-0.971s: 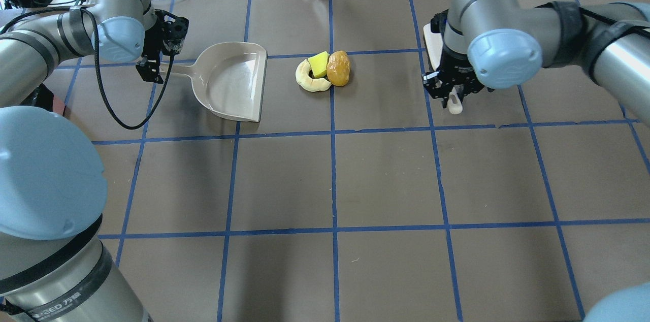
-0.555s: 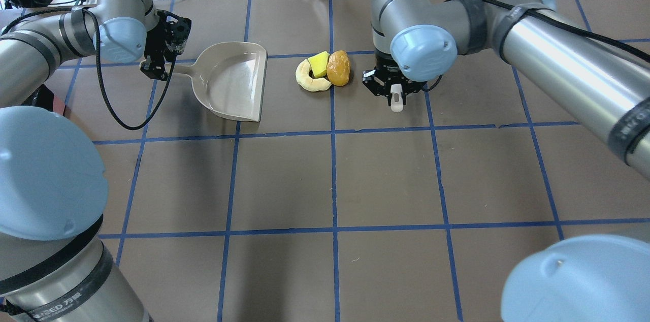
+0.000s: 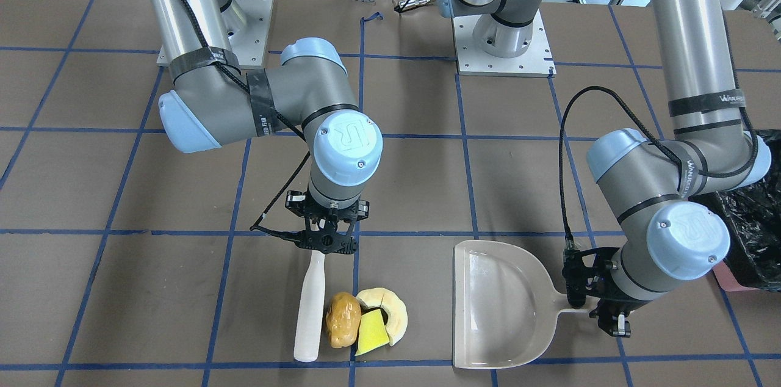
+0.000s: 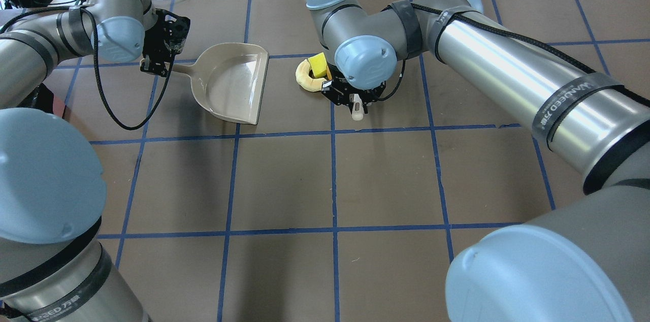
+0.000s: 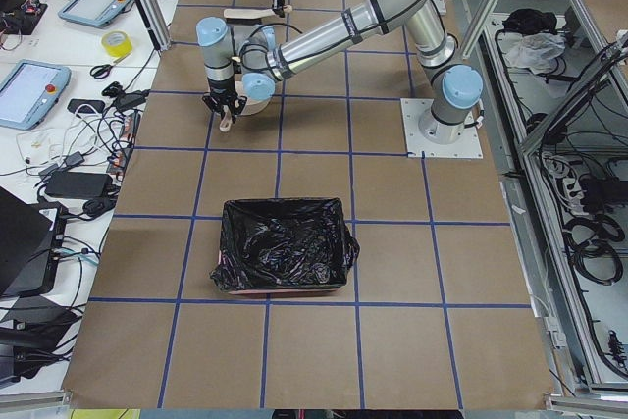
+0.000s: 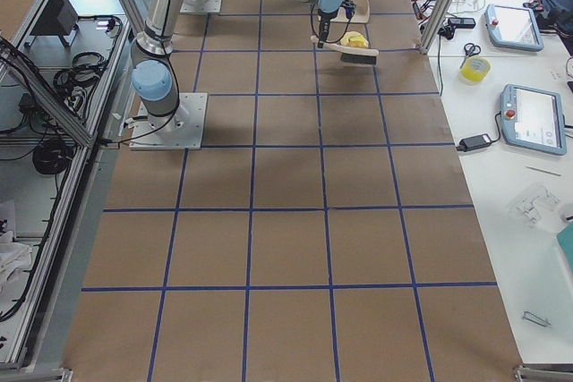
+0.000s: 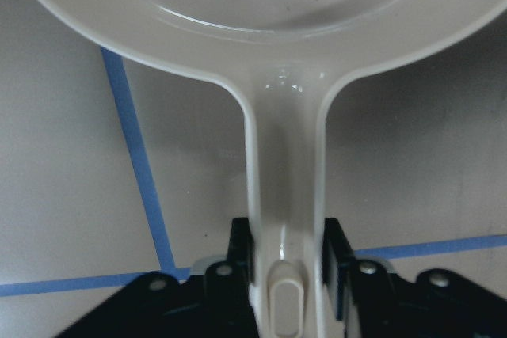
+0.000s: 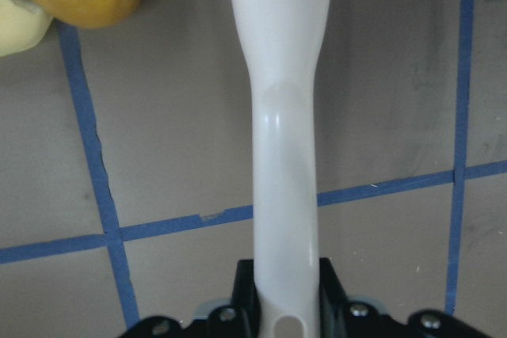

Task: Sweep and dump trash into bin
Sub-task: 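Sweep the trash pile with the brush into the dustpan held by the left gripper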

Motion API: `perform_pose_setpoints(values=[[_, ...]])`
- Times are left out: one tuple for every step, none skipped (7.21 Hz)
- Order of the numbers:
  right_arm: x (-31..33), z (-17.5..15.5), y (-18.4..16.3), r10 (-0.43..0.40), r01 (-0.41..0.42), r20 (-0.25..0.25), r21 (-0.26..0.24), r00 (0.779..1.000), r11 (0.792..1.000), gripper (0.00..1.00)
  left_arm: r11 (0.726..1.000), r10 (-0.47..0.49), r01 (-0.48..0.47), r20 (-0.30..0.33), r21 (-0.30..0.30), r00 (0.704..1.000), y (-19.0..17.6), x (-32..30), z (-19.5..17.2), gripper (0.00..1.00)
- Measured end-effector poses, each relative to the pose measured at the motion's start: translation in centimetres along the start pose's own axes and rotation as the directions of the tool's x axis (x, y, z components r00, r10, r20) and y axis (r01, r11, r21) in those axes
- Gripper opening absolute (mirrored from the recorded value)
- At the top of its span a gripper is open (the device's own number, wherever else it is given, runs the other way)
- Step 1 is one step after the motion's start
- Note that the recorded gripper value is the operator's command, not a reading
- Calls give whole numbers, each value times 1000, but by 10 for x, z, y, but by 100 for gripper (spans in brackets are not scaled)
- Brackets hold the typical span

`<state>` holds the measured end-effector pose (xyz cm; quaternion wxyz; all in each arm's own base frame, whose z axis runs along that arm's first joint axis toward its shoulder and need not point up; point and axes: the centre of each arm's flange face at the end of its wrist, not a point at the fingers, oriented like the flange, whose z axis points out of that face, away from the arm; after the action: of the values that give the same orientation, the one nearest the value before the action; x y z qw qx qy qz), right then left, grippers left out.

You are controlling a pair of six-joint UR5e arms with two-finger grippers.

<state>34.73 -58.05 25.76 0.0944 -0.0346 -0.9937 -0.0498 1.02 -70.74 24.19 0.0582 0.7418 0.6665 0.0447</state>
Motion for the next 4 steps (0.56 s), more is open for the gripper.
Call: perform_pose_setpoints(values=[[-9, 2, 2, -10, 10, 5, 10, 1000, 1000, 0, 1000, 0, 0, -3, -1, 1000, 0, 1, 1, 0], [-16, 3, 4, -20, 19, 12, 19, 1000, 1000, 0, 1000, -2, 2, -6, -4, 1000, -1, 2, 1, 0], [-24, 3, 8, -31, 31, 18, 28, 999, 999, 0, 1000, -7, 7, -10, -7, 1000, -1, 2, 0, 0], [-32, 2, 12, -42, 41, 29, 31, 999, 999, 0, 1000, -10, 10, -13, -8, 1000, -1, 3, 1, 0]])
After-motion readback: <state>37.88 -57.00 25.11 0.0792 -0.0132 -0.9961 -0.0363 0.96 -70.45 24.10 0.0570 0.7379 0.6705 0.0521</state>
